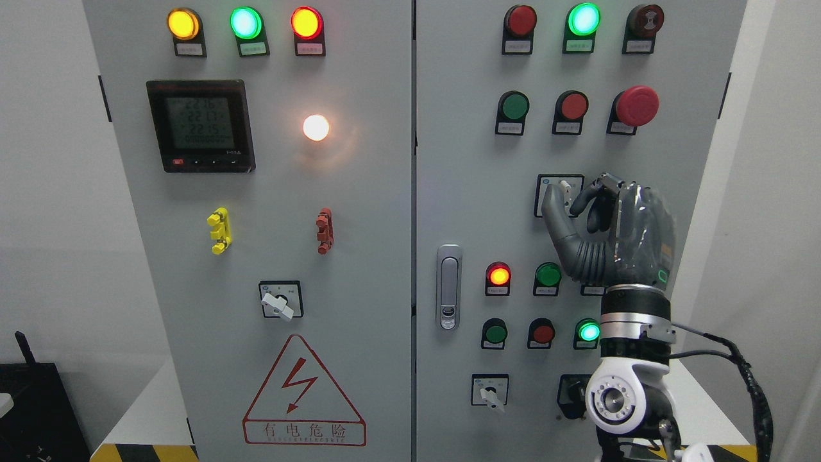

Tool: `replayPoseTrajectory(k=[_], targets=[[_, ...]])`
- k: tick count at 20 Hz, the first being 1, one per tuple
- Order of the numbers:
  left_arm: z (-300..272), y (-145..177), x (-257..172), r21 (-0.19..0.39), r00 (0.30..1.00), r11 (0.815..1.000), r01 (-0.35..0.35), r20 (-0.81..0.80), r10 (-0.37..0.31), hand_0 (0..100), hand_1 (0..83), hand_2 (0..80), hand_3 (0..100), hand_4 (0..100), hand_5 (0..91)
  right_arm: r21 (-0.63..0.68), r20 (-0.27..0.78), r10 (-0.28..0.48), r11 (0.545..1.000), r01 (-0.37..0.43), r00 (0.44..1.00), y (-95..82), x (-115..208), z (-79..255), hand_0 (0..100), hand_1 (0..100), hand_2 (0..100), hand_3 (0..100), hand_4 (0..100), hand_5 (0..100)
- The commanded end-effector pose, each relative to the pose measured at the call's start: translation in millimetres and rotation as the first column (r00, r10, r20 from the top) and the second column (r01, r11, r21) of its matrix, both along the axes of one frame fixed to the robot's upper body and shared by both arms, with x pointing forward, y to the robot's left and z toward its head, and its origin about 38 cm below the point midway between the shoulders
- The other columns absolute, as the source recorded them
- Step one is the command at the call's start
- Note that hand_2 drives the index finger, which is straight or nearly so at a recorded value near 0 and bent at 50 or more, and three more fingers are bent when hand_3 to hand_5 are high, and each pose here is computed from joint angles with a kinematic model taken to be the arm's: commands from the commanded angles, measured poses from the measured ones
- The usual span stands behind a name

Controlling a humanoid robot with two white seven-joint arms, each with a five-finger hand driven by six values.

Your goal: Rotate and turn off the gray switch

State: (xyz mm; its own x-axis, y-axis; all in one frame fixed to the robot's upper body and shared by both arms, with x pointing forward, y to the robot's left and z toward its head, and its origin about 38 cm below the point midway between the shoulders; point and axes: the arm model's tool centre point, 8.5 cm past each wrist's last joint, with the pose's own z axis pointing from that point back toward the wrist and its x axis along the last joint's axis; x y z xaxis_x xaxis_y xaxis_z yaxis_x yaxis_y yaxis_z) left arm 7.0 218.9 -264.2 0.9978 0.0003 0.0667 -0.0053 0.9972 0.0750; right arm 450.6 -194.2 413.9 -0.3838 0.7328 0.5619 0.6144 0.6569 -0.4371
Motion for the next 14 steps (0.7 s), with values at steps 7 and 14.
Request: replayPoseTrajectory(k=[7,14], targets=[[0.0,0.2,14.8,-0.001,0.999,1.0,-0.027,0.036,0.027,12,38.9,0.0,0,0,0.0,0.005,0.034,-0.006,1.0,0.006,0.999,-4.3,-10.3,4.4,21,37,75,100,100,100],[-0.1,0.2,14.7,-0.001,0.999,1.0,-0.025,0.034,0.025,12,38.9,0.0,0,0,0.0,-0.04,0.121,0.028,0.999,-0.024,0.992,-5.2,-43.8,-4.2,21,37,75,100,100,100]])
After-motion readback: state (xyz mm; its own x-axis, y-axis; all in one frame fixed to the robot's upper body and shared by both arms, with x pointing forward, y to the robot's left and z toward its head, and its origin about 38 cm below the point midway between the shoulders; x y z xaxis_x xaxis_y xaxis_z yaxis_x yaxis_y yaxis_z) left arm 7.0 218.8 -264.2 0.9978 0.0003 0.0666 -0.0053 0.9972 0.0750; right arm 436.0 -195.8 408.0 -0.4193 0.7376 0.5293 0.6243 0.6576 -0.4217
